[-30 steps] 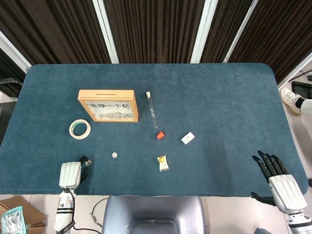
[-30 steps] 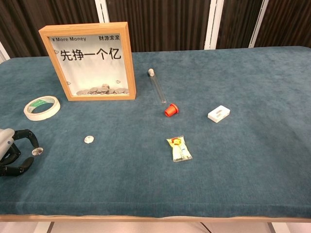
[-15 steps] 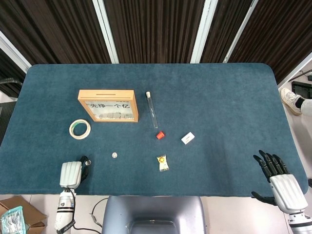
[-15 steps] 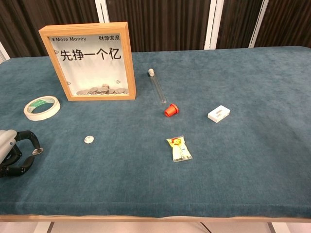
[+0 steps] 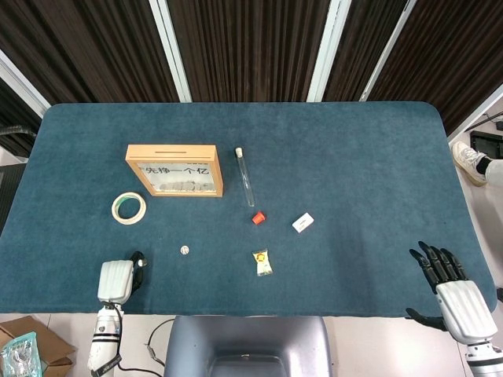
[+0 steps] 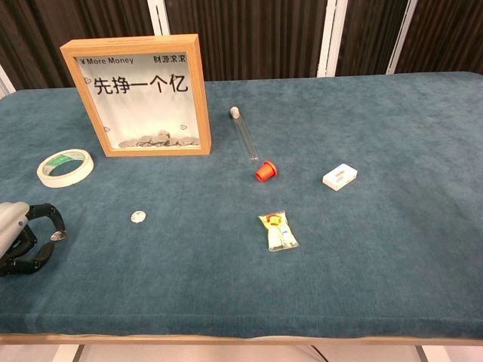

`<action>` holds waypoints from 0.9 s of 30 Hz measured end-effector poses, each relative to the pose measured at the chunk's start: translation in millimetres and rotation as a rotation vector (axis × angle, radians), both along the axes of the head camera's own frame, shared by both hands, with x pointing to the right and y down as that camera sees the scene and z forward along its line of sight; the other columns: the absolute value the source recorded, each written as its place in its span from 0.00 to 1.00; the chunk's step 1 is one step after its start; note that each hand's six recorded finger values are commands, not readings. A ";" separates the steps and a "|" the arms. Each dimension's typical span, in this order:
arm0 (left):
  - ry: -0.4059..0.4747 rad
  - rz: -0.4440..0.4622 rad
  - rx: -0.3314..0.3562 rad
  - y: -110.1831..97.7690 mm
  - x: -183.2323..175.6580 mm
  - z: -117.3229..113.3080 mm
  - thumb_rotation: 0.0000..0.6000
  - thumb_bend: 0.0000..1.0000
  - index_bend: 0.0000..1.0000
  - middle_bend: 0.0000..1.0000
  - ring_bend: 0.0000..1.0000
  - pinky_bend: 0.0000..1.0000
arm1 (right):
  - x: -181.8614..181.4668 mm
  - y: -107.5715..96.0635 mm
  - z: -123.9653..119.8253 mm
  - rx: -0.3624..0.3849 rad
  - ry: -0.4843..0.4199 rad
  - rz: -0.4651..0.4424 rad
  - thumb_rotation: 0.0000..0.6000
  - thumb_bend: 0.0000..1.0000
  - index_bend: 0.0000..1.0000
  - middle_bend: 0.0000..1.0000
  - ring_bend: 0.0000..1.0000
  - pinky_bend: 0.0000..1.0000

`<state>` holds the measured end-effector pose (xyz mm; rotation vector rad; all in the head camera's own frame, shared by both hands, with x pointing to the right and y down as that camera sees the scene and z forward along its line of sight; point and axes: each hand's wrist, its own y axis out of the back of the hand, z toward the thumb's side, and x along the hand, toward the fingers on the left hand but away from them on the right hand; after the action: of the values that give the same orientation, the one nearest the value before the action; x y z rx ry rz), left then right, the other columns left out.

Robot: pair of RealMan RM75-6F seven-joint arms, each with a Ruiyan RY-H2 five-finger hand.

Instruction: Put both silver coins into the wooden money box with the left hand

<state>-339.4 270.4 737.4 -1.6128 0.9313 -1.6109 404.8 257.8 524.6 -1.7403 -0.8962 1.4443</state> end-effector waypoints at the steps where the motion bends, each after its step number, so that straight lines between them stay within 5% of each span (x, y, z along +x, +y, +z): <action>1: 0.000 0.000 -0.001 0.0 0.0 0.1 1.00 0.39 0.43 1.00 1.00 1.00 | 0.3 0.1 0.0 0.000 0.001 0.000 1.00 0.10 0.00 0.00 0.00 0.00; 27: -0.001 -0.004 -0.053 -7.2 -2.3 7.8 1.00 0.39 0.49 1.00 1.00 1.00 | 6.1 0.5 -3.9 0.011 0.004 0.015 1.00 0.10 0.00 0.00 0.00 0.00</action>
<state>-341.7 263.2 745.2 -1.6469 0.8982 -1.6515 410.9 258.3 520.6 -1.7262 -0.9153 1.4495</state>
